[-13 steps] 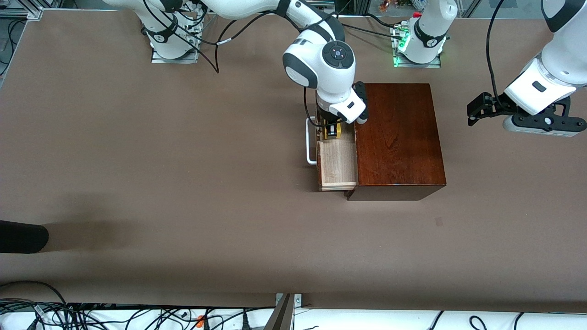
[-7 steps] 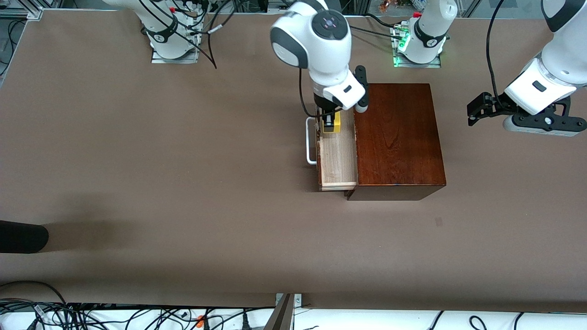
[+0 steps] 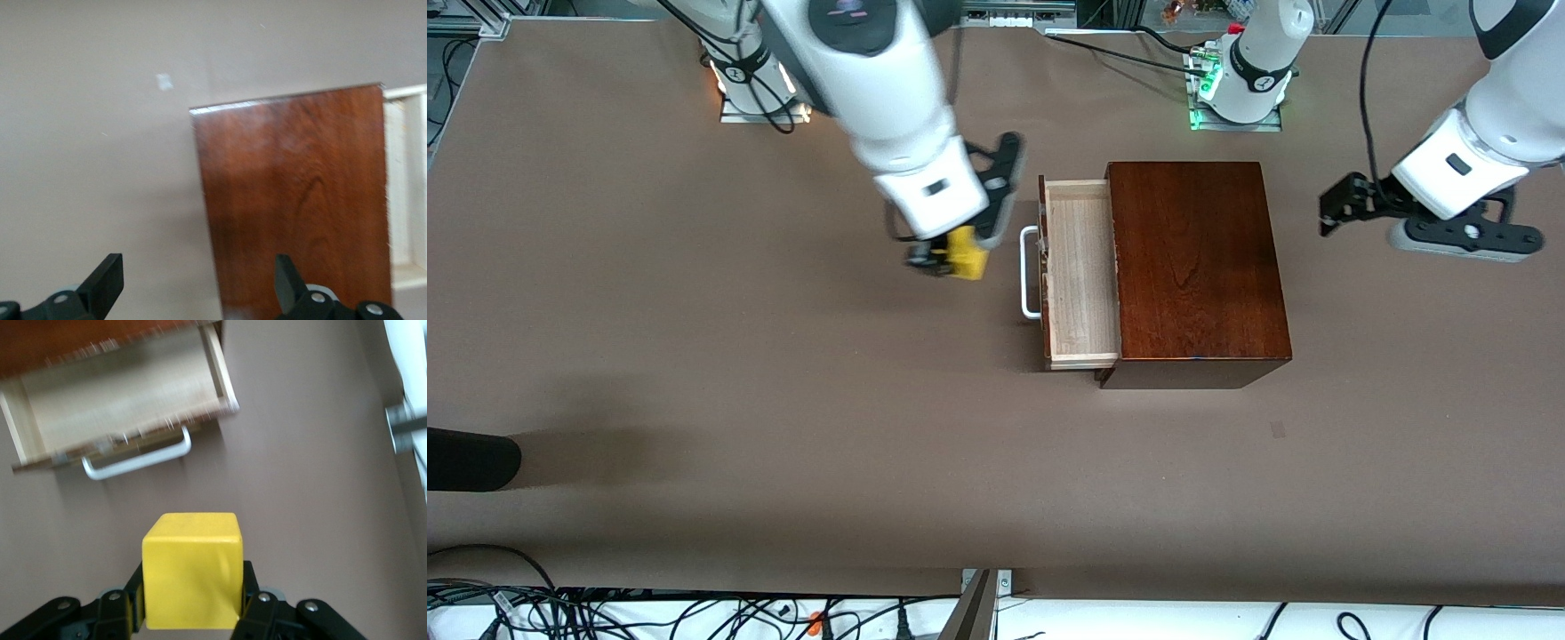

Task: Open drawer, take yellow block, close drawer
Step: 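Lift the yellow cube out with the right gripper and carry it aside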

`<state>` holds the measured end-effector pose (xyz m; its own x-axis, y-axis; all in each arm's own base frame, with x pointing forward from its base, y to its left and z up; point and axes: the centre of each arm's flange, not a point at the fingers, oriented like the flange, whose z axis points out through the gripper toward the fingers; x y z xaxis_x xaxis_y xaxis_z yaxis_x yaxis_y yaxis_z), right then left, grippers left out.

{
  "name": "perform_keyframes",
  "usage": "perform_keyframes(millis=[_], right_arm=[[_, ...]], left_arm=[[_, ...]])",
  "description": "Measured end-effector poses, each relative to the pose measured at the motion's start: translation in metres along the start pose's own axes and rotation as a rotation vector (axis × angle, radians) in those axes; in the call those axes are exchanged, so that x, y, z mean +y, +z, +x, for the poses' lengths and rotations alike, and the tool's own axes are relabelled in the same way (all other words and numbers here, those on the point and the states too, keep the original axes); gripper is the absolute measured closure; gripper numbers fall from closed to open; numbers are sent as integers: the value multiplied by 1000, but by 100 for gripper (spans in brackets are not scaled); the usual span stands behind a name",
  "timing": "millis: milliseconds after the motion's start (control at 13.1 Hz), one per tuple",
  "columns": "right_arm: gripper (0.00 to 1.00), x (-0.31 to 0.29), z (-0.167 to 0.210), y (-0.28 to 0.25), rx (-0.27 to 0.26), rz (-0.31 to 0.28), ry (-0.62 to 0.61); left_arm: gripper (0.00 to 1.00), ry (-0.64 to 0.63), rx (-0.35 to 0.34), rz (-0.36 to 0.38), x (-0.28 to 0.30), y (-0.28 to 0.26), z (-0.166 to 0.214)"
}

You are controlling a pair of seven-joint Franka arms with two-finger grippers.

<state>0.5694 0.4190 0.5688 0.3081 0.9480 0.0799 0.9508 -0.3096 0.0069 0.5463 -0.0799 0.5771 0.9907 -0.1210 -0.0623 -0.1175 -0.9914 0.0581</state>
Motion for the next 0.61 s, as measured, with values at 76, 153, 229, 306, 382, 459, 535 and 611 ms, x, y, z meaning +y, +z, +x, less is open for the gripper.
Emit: perform_keyframes(millis=[76,153,229,306,382,459,535,611], right_arm=[[44,22,-29,-9,-38,14,52],[44,48,-63,-17,-75,26,116],[44,78,-98,-23,-96,33,182],[44,103,-128,-26,-101,33,235],[44,124,-153,-27,-101,30,283],[44,140,-175,-29,-102,28,324],[44,152,-191,-30,-104,23,358],[44,160,-204,-32,-110,14,387]], left_arm=[[0,24,-23,-22,11,2,-3],[0,74,-43,-29,27,5,-5],[0,147,-61,-32,49,10,-8],[0,218,-76,-36,73,16,-9],[0,291,-92,-49,98,25,-9],[0,367,-109,-72,124,36,-8],[0,449,-125,-103,150,48,-4],[0,533,-128,-143,176,60,3]])
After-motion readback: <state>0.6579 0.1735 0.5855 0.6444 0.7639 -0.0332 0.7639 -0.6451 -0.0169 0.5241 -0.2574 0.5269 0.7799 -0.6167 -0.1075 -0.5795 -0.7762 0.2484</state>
